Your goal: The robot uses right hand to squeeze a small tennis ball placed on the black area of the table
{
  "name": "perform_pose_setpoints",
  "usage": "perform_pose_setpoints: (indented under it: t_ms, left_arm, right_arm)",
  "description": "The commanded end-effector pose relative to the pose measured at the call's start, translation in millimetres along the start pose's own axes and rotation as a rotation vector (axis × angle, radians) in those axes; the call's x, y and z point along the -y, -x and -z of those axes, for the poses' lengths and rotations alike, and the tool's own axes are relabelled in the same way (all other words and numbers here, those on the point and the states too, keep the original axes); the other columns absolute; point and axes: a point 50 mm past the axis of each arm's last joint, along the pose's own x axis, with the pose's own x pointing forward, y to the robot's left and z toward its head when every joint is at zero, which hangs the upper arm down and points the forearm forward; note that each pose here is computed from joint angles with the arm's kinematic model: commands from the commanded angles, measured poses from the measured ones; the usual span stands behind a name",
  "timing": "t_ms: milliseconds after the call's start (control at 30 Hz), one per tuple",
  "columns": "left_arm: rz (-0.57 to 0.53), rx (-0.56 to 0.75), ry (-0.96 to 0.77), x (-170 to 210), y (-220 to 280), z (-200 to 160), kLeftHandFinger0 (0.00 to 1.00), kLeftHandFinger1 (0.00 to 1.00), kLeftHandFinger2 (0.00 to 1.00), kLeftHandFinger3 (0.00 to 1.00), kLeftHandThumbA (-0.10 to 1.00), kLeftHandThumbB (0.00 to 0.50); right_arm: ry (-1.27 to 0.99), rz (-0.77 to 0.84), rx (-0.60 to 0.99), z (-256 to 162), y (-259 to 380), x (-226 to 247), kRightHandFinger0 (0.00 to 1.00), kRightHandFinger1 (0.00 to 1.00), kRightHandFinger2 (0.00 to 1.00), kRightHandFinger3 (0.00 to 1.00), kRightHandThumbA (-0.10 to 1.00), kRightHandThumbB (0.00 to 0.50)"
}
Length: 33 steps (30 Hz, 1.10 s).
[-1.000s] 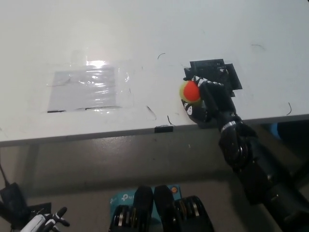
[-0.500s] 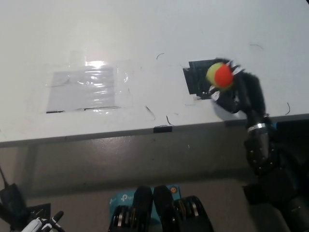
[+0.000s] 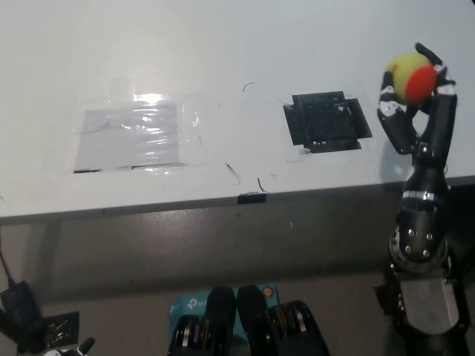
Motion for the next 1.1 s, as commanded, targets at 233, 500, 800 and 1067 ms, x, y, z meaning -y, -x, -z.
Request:
perform_pose_setpoints:
  t_ms: [233, 500, 800, 1067]
  left_arm:
    - [-0.025, 0.038, -0.04, -10.3, 5.0, -5.3, 0.21, 0.18, 0.4, 0.51, 1.0, 0.5]
    - [-0.024, 0.043, -0.034, -11.3, 1.5, -5.5, 0.19, 0.18, 0.42, 0.53, 1.0, 0.5]
    - [-0.021, 0.041, -0.048, -12.8, 2.3, -6.0, 0.21, 0.19, 0.44, 0.55, 1.0, 0.5]
    - [-0.014, 0.039, -0.046, -12.5, 2.0, -6.9, 0.2, 0.17, 0.42, 0.57, 1.0, 0.5]
  right_arm:
    - [-0.177, 0.037, -0.044, -15.5, 27.5, 0.9, 0.0, 0.0, 0.08, 0.02, -0.1, 0.232]
    - [-0.165, 0.052, -0.045, -14.2, 35.4, 1.2, 0.0, 0.0, 0.09, 0.03, -0.1, 0.252]
    - [-0.151, 0.081, -0.041, -12.0, 40.9, 4.8, 0.0, 0.0, 0.09, 0.02, -0.1, 0.249]
    - [-0.04, -0.014, 0.021, -7.8, 29.8, 2.6, 0.0, 0.02, 0.22, 0.12, -0.1, 0.21]
